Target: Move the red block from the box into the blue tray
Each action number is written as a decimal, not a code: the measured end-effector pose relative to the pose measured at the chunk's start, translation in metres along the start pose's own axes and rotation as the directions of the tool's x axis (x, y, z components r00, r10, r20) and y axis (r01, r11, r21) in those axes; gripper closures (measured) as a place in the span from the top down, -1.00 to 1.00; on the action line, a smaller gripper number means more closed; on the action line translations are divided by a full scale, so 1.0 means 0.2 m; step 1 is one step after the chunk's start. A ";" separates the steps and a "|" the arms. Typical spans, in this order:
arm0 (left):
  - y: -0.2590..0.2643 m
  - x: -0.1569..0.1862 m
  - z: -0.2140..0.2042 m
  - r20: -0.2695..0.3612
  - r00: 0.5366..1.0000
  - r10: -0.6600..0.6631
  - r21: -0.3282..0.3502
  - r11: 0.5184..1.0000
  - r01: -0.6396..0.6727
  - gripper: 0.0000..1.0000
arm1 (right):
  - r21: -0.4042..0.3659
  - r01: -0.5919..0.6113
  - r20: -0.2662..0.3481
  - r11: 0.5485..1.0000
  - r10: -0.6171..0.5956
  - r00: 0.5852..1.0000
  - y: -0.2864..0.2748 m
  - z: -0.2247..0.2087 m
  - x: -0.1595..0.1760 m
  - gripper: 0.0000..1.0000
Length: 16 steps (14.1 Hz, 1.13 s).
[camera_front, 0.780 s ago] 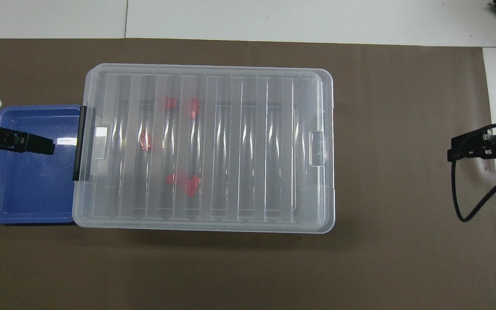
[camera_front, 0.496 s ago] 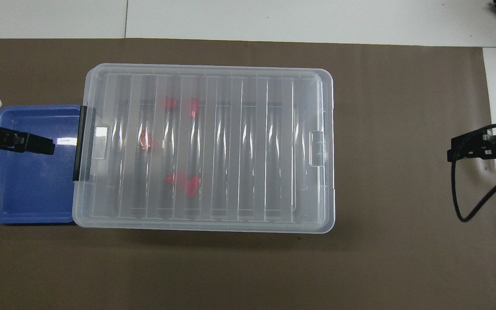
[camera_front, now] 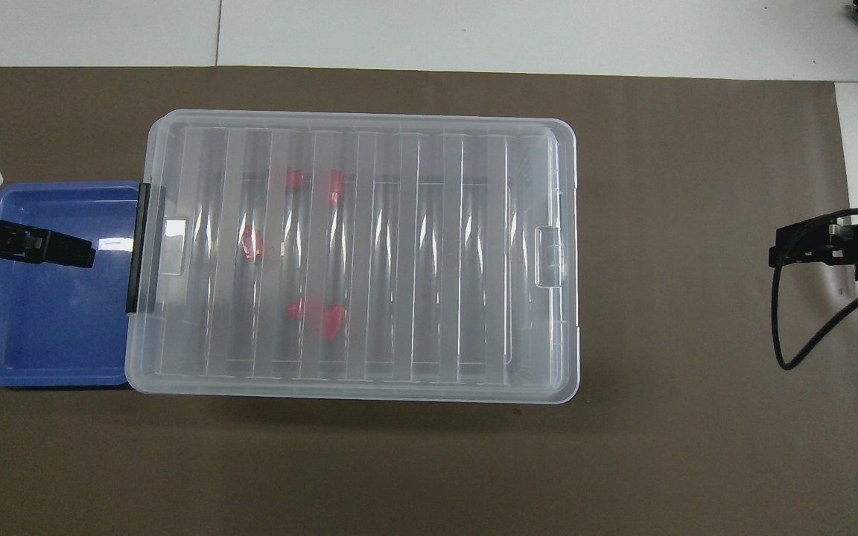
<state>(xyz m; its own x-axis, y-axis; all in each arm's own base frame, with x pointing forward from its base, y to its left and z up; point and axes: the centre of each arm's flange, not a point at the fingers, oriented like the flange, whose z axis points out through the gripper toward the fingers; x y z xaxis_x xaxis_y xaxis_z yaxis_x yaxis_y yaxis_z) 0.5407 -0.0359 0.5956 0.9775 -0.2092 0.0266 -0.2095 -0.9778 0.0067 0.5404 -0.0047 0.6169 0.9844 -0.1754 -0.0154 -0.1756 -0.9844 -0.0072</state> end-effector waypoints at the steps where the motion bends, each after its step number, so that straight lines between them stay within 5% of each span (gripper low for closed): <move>1: 0.00 0.00 0.00 0.000 1.000 0.000 0.000 1.000 0.000 1.00 | 0.003 0.002 -0.021 1.000 -0.002 1.000 -0.01 0.04 0.02 1.00; 8: 0.00 0.00 0.00 0.000 1.000 0.000 0.000 1.000 0.000 1.00 | 0.021 0.080 -0.117 0.997 -0.077 0.990 -0.30 0.31 0.04 1.00; 16: 0.00 0.00 0.00 -0.006 1.000 0.001 0.001 1.000 -0.001 1.00 | 0.040 0.099 -0.132 0.994 -0.093 0.987 -0.69 0.53 0.03 1.00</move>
<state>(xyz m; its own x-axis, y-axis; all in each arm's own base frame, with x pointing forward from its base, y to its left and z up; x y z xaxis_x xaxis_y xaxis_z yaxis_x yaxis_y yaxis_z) 0.5413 -0.0364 0.5962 0.9771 -0.2100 0.0330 -0.2103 -0.9776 0.0058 0.5698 0.1319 0.5113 0.9896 -0.0825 0.1177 -0.0772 -0.9958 -0.0484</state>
